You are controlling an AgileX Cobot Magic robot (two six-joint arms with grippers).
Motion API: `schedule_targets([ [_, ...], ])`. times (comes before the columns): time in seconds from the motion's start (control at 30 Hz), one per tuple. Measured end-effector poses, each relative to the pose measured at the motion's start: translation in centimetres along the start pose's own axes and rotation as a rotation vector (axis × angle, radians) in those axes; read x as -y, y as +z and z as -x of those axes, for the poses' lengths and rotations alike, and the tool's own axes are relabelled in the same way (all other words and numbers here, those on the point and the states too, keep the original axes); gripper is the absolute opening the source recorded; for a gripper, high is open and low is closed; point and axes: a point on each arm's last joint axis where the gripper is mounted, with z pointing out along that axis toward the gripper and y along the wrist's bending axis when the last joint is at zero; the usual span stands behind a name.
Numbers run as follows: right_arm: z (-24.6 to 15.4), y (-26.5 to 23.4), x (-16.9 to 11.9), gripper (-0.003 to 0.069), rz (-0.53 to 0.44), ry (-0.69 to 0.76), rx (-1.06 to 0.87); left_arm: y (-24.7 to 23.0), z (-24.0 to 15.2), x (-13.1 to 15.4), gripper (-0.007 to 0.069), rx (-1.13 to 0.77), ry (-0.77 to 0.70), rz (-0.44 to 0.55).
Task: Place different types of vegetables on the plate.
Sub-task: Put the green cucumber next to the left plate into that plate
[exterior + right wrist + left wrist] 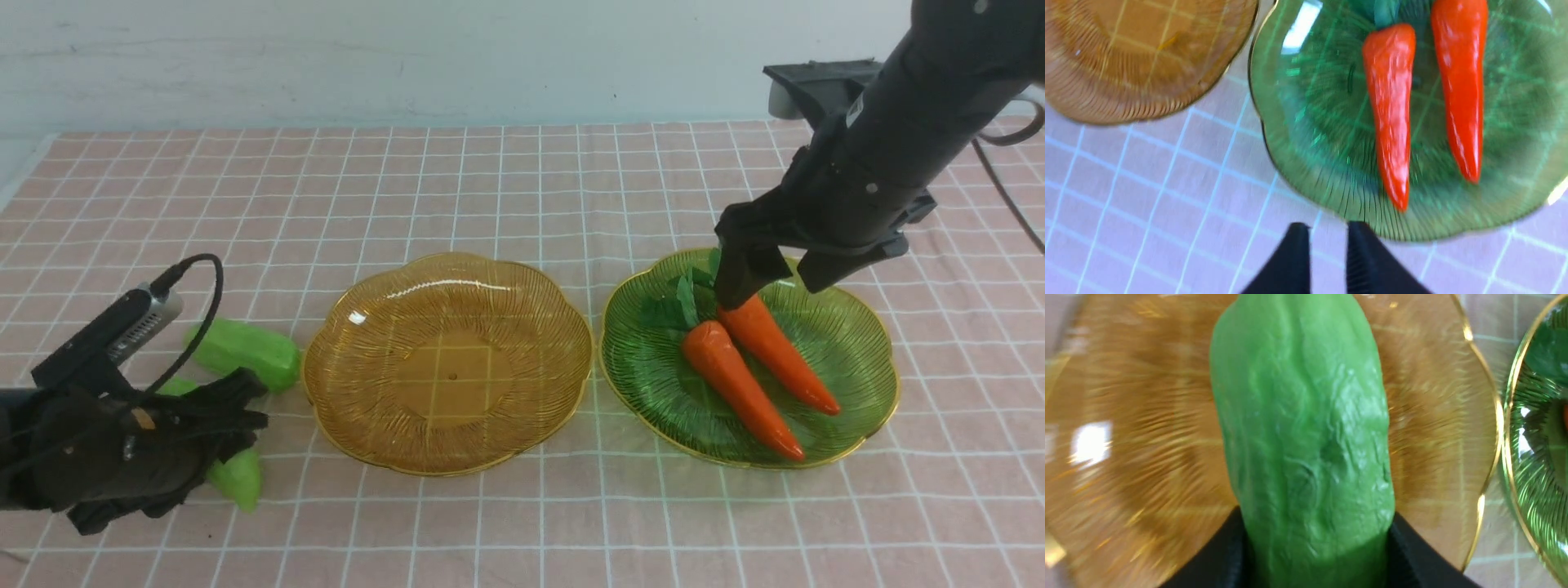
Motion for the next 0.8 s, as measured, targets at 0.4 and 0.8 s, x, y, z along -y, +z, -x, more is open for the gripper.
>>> schedule_targets([
  [0.4, -8.0, -5.0, 0.2, -0.0015, -0.086, -0.063, 0.058, 7.0, 2.0, 2.0, 0.0421, -0.074, 0.012, 0.013],
  [0.8, -8.1, -4.9, 0.3, -0.0015, -0.092, -0.065, 0.054, 5.5, 2.9, -0.2, 0.0523, -0.142, -0.067, 0.039],
])
